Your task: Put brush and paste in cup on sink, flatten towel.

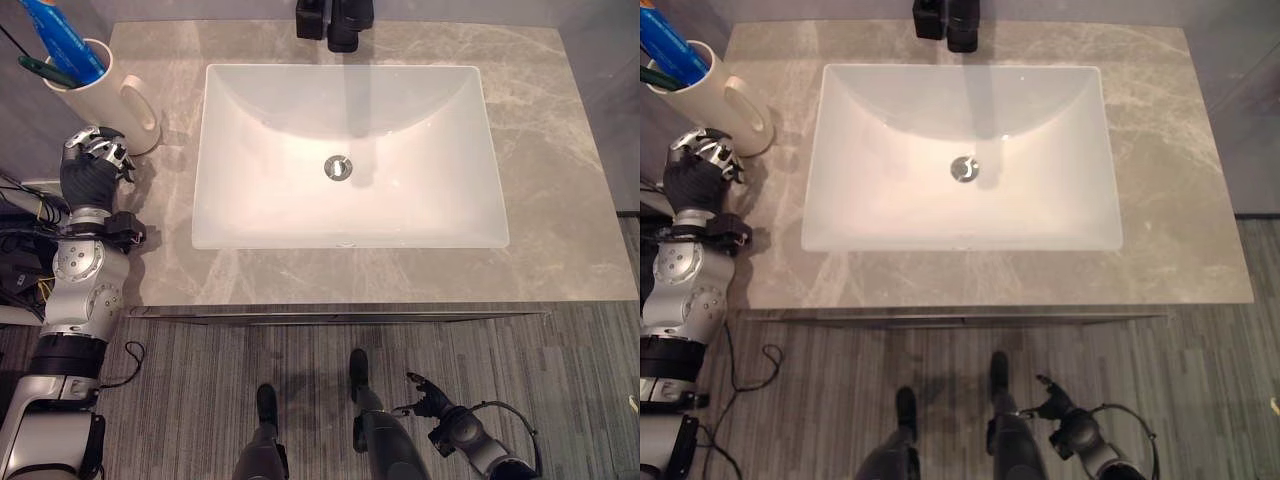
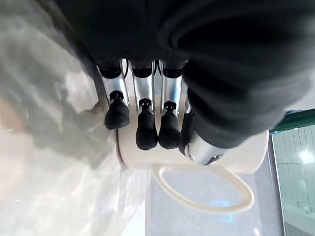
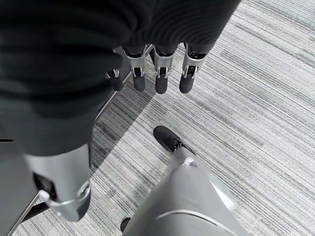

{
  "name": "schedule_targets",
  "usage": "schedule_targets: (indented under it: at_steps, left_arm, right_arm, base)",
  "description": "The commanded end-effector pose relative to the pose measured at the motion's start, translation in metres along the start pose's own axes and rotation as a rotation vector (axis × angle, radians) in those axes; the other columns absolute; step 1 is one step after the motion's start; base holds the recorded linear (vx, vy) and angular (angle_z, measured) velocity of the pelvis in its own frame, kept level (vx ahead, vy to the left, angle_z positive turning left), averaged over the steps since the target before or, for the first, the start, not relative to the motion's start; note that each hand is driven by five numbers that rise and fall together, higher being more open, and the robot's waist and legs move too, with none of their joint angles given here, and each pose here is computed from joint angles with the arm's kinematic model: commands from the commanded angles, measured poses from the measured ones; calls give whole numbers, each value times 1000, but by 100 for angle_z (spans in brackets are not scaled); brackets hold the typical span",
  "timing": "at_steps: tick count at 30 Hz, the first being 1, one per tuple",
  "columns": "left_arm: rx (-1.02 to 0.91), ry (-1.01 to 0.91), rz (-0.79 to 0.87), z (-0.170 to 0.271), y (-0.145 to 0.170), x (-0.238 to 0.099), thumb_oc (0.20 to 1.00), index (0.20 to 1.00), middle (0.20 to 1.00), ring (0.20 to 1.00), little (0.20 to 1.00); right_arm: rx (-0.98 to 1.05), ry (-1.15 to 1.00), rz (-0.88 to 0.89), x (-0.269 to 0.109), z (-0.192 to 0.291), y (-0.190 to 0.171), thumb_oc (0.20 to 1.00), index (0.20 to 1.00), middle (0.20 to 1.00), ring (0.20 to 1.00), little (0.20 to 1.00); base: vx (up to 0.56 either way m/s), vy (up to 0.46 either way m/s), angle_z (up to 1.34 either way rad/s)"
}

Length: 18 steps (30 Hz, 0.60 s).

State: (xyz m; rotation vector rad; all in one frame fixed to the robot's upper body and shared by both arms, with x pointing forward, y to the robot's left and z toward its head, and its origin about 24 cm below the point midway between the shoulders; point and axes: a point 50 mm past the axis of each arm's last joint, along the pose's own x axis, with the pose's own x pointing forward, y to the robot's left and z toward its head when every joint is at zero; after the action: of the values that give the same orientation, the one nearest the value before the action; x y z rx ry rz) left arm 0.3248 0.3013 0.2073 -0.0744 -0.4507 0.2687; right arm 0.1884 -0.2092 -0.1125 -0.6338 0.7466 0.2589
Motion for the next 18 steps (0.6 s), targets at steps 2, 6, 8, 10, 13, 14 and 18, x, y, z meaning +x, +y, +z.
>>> schedule_targets:
  at_steps: [2, 6, 8, 10, 13, 14, 18]
  left_arm:
    - [24, -10, 23, 8, 2, 15, 200, 200, 200, 200, 200]
    - [14, -15, 30, 10, -2, 20, 200, 200, 200, 200, 200]
    - [13, -15, 30, 11, -3, 22, 200, 200, 200, 200, 200]
    - [4, -21, 22, 12, -8, 25, 200, 200, 200, 200, 200]
    - [-20, -18, -18, 9, -18, 22, 200, 200, 200, 200, 200]
    - [-20, -18, -17, 9, -18, 22, 200, 200, 200, 200, 200]
    - [-7, -14, -69, 6, -21, 14, 200, 200, 200, 200, 200]
  right_arm:
    - [21, -78, -20, 1, 16, -14, 1000, 1000, 1000, 1000, 1000]
    - [26, -70, -11, 0, 13, -13, 1000, 1000, 1000, 1000, 1000]
    - [26, -66, -12, 0, 13, -14, 1000, 1000, 1000, 1000, 1000]
    - [25, -59, -19, 1, 12, -15, 1000, 1000, 1000, 1000, 1000]
    - [39, -57, -5, 1, 11, -13, 1000, 1000, 1000, 1000, 1000]
    - [39, -57, -5, 1, 11, -13, 1000, 1000, 1000, 1000, 1000]
    - [51, -48, 15, 2, 9, -11, 1000, 1000, 1000, 1000, 1000]
  base:
    - [0, 0, 0]
    - [0, 0, 0]
    - [0, 0, 0]
    - [0, 0, 0]
    - [0, 0, 0]
    - [0, 0, 0]
    - [0, 0, 0]
